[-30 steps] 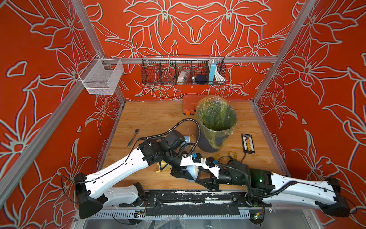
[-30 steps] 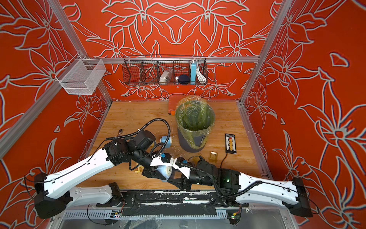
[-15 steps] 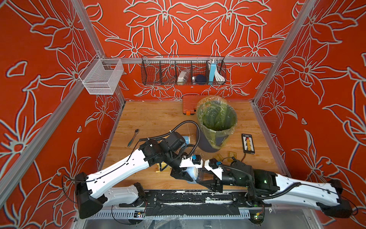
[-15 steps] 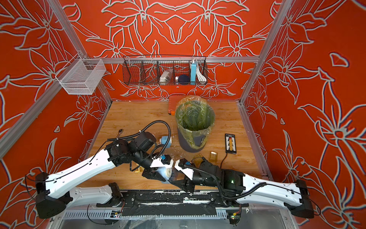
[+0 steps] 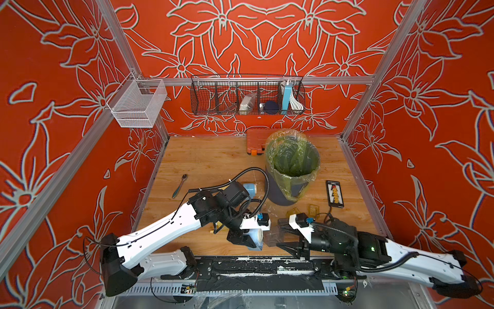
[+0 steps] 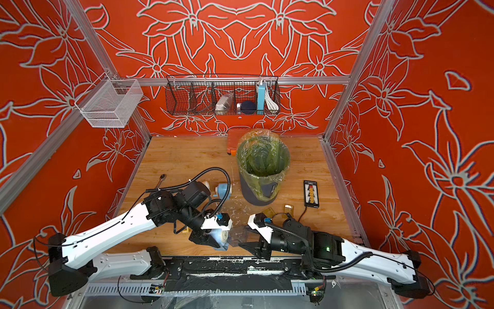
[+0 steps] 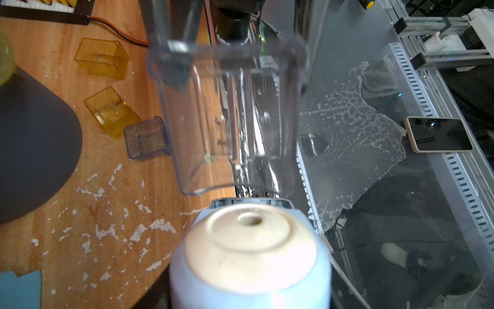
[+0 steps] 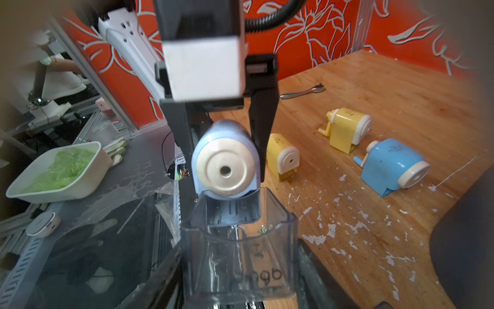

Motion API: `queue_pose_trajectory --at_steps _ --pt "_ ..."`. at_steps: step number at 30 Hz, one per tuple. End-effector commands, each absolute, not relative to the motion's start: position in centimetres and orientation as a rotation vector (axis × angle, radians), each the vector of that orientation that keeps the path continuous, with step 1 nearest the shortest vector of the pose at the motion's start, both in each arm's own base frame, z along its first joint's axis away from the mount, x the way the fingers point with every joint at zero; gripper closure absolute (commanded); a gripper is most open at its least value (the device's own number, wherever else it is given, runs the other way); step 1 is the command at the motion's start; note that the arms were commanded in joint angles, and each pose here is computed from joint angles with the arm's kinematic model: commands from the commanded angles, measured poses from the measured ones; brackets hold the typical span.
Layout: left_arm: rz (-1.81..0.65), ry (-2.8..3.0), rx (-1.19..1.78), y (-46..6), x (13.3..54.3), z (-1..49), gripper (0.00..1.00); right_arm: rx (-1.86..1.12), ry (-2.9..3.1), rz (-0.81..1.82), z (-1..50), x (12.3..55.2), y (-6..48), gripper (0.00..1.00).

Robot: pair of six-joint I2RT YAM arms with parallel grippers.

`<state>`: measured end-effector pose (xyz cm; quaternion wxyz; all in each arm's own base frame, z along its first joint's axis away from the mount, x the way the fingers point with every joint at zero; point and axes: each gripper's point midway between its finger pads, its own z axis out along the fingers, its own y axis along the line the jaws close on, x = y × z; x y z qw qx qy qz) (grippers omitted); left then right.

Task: Take out the pencil sharpener tray and clean the shavings
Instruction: Open the container of the pencil sharpener.

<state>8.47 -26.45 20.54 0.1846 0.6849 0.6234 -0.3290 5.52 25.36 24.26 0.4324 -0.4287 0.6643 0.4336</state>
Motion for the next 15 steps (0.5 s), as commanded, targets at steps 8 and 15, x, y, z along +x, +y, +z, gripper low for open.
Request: queue_pose_trajectory --at_steps 8,15 --pt "-0.867 1.777 1.929 -26.1 9.6 19.7 1.00 -0.922 1.805 0.870 21.9 8.6 22.6 1.00" --pt "-0.790 1.828 1.904 -25.9 11.2 17.6 1.00 -0.385 1.966 0.386 20.2 15.5 14.6 1.00"
